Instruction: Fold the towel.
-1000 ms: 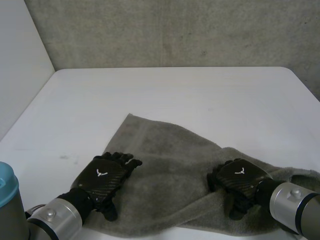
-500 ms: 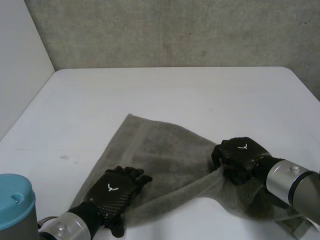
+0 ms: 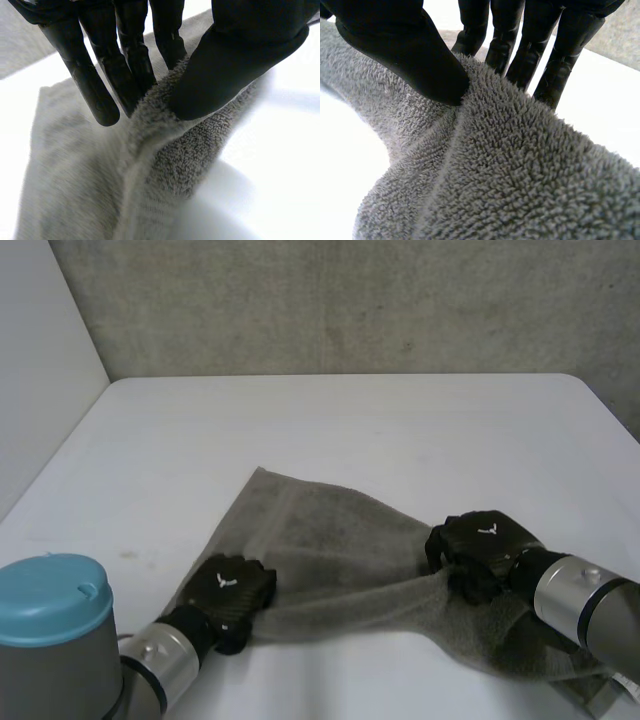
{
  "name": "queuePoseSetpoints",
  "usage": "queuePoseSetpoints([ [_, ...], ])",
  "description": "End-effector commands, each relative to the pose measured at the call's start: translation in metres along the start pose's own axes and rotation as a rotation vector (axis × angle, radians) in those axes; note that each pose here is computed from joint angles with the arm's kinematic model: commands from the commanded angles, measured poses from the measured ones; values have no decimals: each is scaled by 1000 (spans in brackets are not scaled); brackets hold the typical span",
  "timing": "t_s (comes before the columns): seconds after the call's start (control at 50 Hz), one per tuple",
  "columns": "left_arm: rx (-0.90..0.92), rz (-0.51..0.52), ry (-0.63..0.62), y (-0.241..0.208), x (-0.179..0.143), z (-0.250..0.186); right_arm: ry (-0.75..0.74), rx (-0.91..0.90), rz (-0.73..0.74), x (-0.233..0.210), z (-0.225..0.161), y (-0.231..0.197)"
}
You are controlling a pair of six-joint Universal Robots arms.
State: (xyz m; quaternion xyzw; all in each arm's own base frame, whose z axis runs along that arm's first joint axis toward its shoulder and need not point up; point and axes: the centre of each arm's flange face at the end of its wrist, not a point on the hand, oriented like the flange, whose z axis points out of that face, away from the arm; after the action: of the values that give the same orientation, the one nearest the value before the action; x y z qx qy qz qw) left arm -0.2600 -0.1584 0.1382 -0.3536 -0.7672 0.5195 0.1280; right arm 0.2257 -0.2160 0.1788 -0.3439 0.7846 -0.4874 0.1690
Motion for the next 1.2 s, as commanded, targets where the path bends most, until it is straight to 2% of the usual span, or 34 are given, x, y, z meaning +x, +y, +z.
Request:
queuePoseSetpoints([
  [0.02, 167, 32, -65, -39, -15, 23, 37, 54, -135, 11, 9, -23],
  [0.1, 270, 45, -96, -73, -25, 35, 114, 86, -237, 29, 21, -43],
  [0.12, 336, 50, -118, -95, -32, 40, 169, 121, -285, 41, 27, -59],
  [0.14, 337, 51, -118, -95, -32, 40, 230, 182, -329, 51, 29, -82],
  [0.16, 414, 56, -139, -120, -39, 43, 231, 182, -329, 51, 29, -82],
  [0.18, 498, 62, -161, -147, -46, 43, 291, 278, -365, 61, 29, -110],
  [0.2, 499, 62, -162, -148, -46, 43, 292, 279, -365, 61, 29, -111],
  [0.24, 703, 63, -244, -205, -63, 32, 380, 535, -445, 69, 27, -164],
  [0.26, 705, 63, -245, -205, -63, 32, 380, 536, -446, 69, 27, -164],
  [0.28, 792, 58, -293, -226, -70, 26, 409, 650, -468, 68, 23, -184],
  [0.3, 793, 58, -294, -226, -70, 26, 428, 743, -478, 65, 19, -199],
  [0.34, 913, 41, -368, -253, -77, 9, 421, 797, -473, 59, 13, -208],
  [0.38, 954, 36, -389, -261, -77, -3, 413, 812, -464, 55, 6, -213],
  [0.44, 936, 36, -389, -254, -75, -13, 373, 744, -435, 52, -5, -208],
  [0.48, 818, 40, -367, -221, -69, -8, 243, 608, -412, 41, -1, -187],
  [0.5, 817, 40, -367, -221, -69, -8, 242, 608, -412, 41, -1, -187],
  [0.54, 668, 43, -325, -180, -60, -3, 81, 437, -382, 26, 4, -160],
  [0.56, 667, 43, -325, -180, -60, -3, 80, 436, -382, 26, 4, -159],
  [0.58, 584, 42, -299, -157, -55, -1, 18, 356, -377, 20, 5, -147],
  [0.6, 583, 42, -299, -156, -55, -1, -34, 261, -378, 16, 7, -133],
  [0.62, 502, 40, -280, -134, -51, 1, -35, 260, -378, 16, 7, -133],
  [0.64, 420, 35, -261, -112, -48, 1, -76, 172, -381, 12, 8, -121],
  [0.66, 419, 35, -261, -112, -48, 1, -111, 88, -386, 10, 11, -110],
  [0.68, 362, 31, -246, -97, -45, 0, -112, 87, -386, 10, 11, -109],
  [0.7, 302, 27, -226, -82, -40, -2, -141, 7, -394, 10, 15, -98],
  [0.78, 234, 24, -187, -63, -33, -5, -170, -118, -408, 13, 34, -75],
  [0.9, 250, 27, -153, -66, -29, -4, -80, -43, -416, 25, 61, -75],
  [0.94, 310, 29, -164, -85, -33, -2, 20, 38, -347, 36, 72, -81],
  [0.98, 335, 26, -171, -94, -36, -1, 59, 69, -317, 40, 73, -84],
  [1.08, 410, 30, -204, -120, -47, 3, 99, 128, -232, 37, 58, -90],
  [1.2, 439, 33, -218, -134, -54, 14, 90, 140, -149, 20, 35, -71],
])
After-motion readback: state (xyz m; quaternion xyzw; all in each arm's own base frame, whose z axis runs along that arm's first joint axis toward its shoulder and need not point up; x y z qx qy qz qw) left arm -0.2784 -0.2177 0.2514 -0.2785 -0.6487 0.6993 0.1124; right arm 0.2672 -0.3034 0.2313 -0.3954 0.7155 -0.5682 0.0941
